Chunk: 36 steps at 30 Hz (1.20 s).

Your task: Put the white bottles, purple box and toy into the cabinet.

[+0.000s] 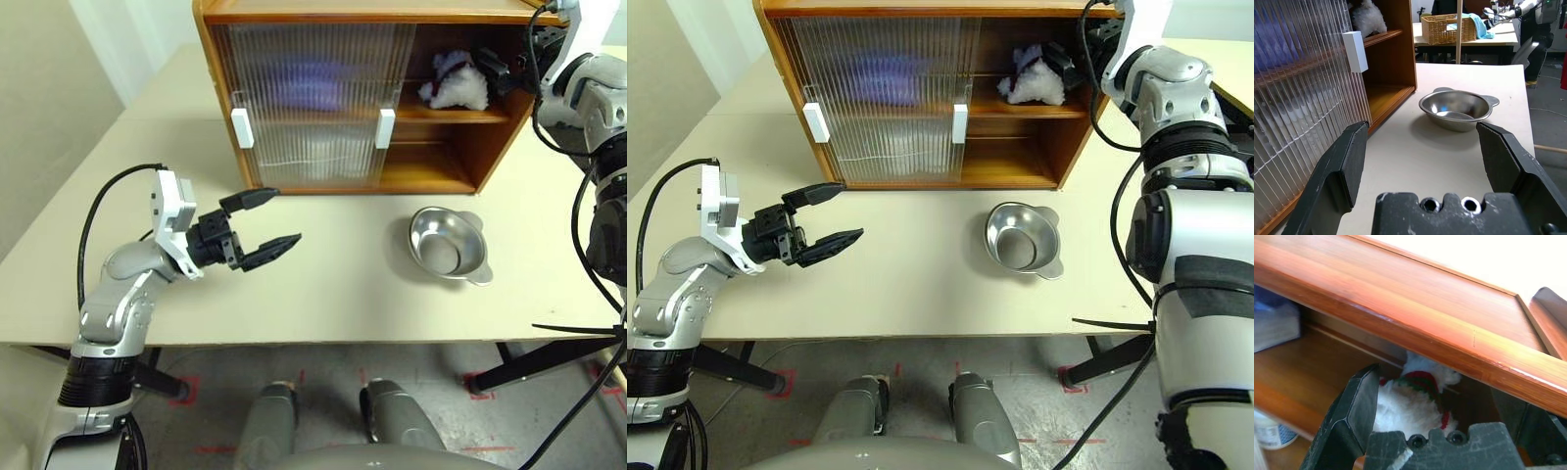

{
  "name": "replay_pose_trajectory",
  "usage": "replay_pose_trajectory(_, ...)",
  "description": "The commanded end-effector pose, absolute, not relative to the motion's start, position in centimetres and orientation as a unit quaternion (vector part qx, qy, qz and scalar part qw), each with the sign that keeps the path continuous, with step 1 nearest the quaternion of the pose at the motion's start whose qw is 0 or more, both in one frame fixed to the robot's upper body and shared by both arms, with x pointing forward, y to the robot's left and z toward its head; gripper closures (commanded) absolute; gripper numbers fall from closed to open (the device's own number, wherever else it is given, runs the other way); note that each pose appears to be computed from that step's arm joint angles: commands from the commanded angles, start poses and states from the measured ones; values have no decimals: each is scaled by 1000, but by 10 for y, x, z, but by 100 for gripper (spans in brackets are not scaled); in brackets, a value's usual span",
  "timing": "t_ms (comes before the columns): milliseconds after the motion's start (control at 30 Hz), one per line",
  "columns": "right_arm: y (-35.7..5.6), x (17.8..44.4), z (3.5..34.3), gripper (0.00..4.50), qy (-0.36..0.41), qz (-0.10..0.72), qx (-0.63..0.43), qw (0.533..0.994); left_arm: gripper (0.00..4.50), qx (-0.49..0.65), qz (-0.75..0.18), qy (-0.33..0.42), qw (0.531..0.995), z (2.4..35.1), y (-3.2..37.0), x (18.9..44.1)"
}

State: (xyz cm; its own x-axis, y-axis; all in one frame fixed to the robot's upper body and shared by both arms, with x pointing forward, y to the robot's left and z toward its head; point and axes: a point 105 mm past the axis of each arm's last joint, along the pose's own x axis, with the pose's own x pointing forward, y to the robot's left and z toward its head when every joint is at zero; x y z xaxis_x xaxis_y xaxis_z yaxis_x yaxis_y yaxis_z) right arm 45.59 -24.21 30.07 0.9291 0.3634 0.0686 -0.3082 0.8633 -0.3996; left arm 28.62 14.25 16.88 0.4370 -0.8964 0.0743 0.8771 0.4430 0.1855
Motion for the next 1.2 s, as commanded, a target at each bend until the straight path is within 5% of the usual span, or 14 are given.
replay_pose_trajectory(33, -250, 445, 309, 2, -71, 209, -186, 957, 0, 55, -527, -74, 845, 166, 143, 288)
replay_pose_trajectory(267, -286, 420, 295, 2, -11, 242, -120, 963, 0, 59, -519, -64, 850, 163, 153, 290)
replay_pose_trajectory(800, -264, 361, 236, 2, 154, 401, 22, 903, 0, 44, -520, -65, 850, 161, 147, 283)
replay_pose_trajectory(1200, -300, 342, 142, 2, 250, 271, 101, 924, 0, 23, -501, -71, 862, 166, 155, 283)
